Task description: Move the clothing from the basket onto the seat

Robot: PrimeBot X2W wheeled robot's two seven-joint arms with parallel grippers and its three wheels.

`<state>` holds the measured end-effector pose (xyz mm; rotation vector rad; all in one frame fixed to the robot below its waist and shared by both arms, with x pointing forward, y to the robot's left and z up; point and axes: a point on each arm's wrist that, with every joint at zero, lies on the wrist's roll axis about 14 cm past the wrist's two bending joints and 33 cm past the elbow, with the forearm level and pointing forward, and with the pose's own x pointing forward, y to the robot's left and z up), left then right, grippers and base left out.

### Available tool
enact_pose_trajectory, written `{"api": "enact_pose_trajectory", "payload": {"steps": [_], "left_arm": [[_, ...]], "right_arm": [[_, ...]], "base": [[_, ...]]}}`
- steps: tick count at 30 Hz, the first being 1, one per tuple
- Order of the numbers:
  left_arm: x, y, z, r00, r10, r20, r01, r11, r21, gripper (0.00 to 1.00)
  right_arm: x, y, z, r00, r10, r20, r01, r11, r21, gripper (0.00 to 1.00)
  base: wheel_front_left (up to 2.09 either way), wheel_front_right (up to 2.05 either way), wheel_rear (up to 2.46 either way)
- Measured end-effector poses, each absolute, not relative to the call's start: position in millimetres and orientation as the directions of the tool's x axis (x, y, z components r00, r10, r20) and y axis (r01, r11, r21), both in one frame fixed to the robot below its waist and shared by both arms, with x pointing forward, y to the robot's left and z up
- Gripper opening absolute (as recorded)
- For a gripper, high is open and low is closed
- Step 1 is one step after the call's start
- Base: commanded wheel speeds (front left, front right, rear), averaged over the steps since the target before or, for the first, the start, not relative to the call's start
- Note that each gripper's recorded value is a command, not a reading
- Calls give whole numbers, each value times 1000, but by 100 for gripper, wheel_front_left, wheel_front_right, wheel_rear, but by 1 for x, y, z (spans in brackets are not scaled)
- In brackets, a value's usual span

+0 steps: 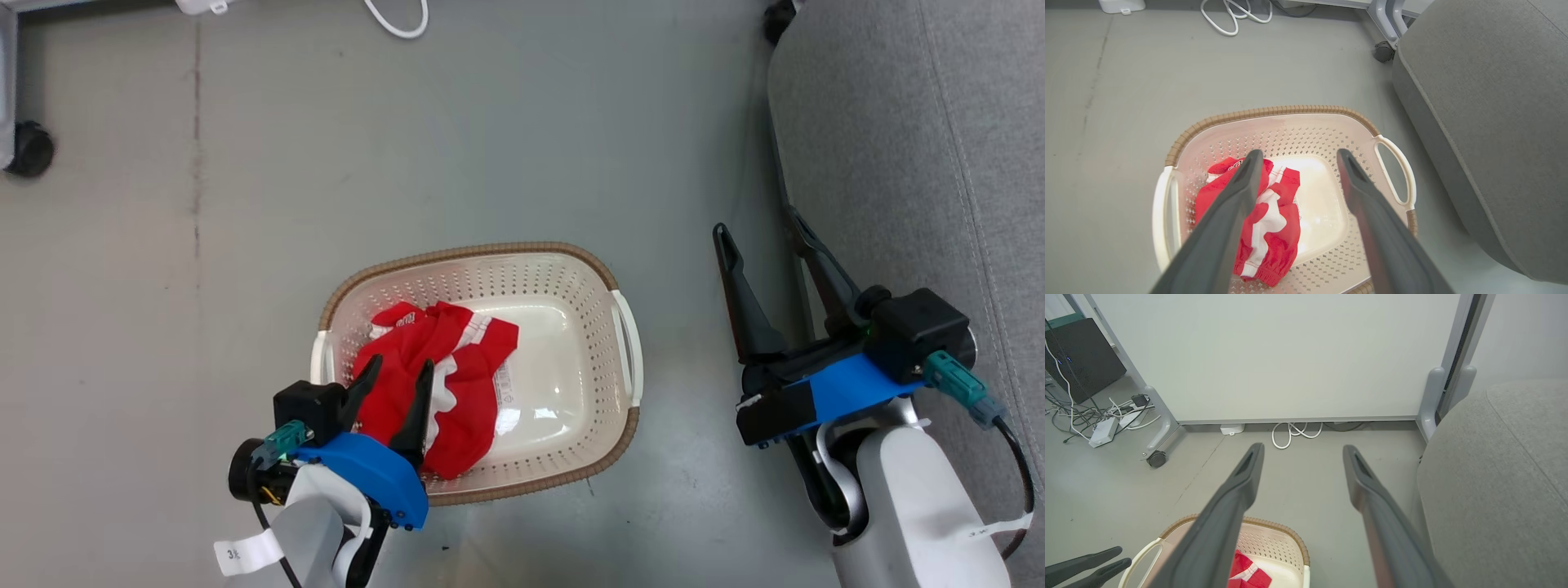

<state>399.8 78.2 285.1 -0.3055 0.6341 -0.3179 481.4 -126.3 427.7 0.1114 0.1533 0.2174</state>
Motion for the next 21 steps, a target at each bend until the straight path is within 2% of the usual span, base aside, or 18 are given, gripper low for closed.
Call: {"api": "enact_pose_trajectory", "payload": {"steps": [10, 21], "left_arm": [[386, 73, 204, 587, -364, -723, 136, 925, -355, 100], [395, 82, 157, 515, -271, -813, 59, 958, -281, 100]], "right_arm": [[492, -131, 387, 952, 221, -211, -199, 972, 121, 100], [495, -130, 352, 935, 230, -269, -201, 971, 131, 100]], "base": [[0, 0, 0], [0, 0, 0]]}}
